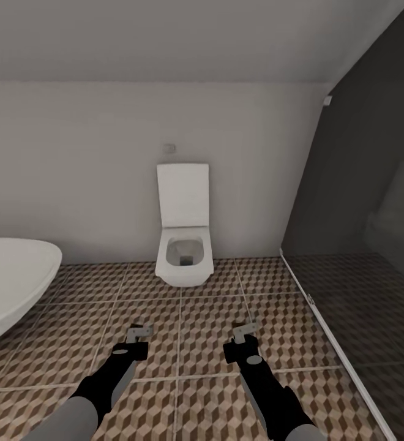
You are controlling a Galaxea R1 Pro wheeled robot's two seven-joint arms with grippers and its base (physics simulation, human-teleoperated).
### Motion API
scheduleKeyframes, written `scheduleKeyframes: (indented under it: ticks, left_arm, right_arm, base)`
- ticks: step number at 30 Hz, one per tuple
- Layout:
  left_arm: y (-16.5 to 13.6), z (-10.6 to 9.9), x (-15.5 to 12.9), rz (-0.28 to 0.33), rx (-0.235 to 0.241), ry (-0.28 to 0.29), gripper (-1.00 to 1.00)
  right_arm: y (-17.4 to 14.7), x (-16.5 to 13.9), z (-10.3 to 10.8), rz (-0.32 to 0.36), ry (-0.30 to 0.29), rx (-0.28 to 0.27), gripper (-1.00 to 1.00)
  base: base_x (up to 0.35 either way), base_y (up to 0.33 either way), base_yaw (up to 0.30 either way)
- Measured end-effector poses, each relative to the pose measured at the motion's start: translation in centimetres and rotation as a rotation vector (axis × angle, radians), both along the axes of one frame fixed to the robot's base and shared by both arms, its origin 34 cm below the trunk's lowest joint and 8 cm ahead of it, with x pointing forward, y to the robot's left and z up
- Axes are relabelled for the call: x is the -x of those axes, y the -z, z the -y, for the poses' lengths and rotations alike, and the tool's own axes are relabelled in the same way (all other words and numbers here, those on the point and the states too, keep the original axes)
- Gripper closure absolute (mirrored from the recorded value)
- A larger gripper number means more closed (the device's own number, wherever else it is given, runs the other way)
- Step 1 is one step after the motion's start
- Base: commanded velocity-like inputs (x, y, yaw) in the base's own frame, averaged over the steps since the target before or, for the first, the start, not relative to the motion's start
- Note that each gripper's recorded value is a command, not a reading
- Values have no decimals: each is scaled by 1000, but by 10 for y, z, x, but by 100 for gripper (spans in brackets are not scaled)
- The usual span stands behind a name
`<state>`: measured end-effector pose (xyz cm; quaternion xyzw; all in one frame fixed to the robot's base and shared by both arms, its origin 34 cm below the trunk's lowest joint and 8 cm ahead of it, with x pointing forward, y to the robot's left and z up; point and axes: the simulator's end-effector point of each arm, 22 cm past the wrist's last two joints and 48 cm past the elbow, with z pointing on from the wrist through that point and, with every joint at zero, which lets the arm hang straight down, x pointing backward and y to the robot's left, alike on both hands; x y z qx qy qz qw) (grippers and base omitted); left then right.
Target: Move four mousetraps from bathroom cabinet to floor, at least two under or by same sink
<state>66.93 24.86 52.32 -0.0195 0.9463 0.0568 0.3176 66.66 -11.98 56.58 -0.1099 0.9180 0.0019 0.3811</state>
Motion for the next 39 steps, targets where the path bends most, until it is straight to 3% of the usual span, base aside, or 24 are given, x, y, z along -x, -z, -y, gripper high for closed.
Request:
scheduleKeyframes:
  ticks: [39]
  left_arm:
    - [79, 7, 13, -6, 6, 7, 100]
  right_arm:
    - [77, 11, 0, 1, 0, 0, 100]
  base:
    - [0, 0, 0]
